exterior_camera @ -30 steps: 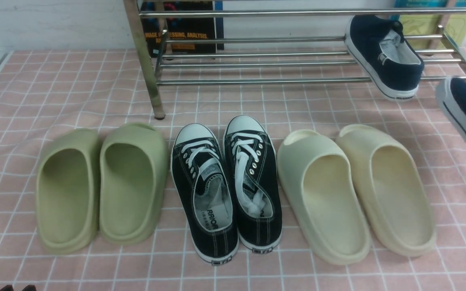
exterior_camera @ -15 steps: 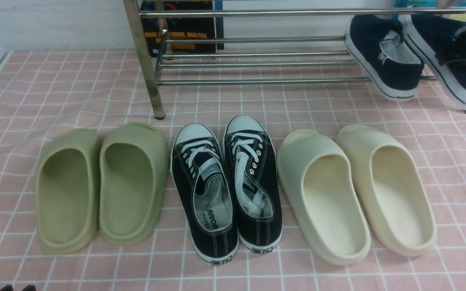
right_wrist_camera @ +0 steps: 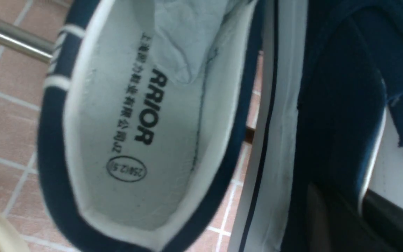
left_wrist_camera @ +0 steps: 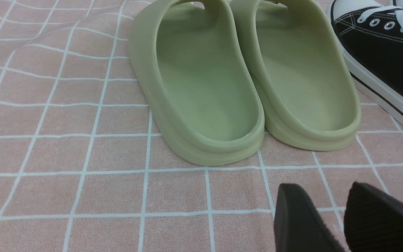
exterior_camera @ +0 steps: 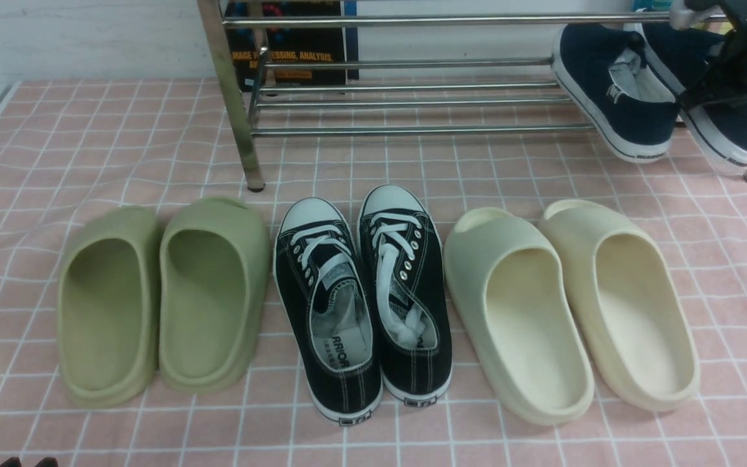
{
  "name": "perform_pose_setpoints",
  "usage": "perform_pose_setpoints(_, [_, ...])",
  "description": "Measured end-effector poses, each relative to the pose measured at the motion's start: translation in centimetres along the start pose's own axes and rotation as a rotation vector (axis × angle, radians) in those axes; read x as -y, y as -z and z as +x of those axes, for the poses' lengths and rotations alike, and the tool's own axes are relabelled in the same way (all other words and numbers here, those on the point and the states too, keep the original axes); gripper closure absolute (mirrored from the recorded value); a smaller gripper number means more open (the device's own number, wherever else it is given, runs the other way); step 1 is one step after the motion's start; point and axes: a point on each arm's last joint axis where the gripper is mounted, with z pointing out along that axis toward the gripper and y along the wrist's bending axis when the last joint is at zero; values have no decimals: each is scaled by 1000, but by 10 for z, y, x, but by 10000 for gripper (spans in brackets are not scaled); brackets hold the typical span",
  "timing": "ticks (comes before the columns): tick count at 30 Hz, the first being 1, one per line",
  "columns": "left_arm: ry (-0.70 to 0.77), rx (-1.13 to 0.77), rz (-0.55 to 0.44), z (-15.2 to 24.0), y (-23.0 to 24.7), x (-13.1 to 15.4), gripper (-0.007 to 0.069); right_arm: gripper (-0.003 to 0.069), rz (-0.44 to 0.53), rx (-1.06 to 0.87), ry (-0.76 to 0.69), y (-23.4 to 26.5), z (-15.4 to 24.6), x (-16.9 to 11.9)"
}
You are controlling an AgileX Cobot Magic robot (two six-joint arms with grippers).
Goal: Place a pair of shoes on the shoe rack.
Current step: Use the right arm to put a shoe into the shoe rack
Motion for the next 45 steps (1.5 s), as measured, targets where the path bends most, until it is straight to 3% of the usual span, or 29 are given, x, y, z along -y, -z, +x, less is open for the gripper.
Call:
perform_pose_setpoints(7, [0,0,0,0,0,0,384,638,63,62,11,13,-9,8])
perform_pose_setpoints(15, [0,0,0,0,0,0,384,638,10,40,-35,-21,2,-3])
perform_pose_setpoints(37, [0,0,0,0,0,0,384,638,16,55,-41,-28,-6,0])
perform_pose_setpoints(45, [0,0,0,0,0,0,384,638,-59,37,-119,-38,-3,-9])
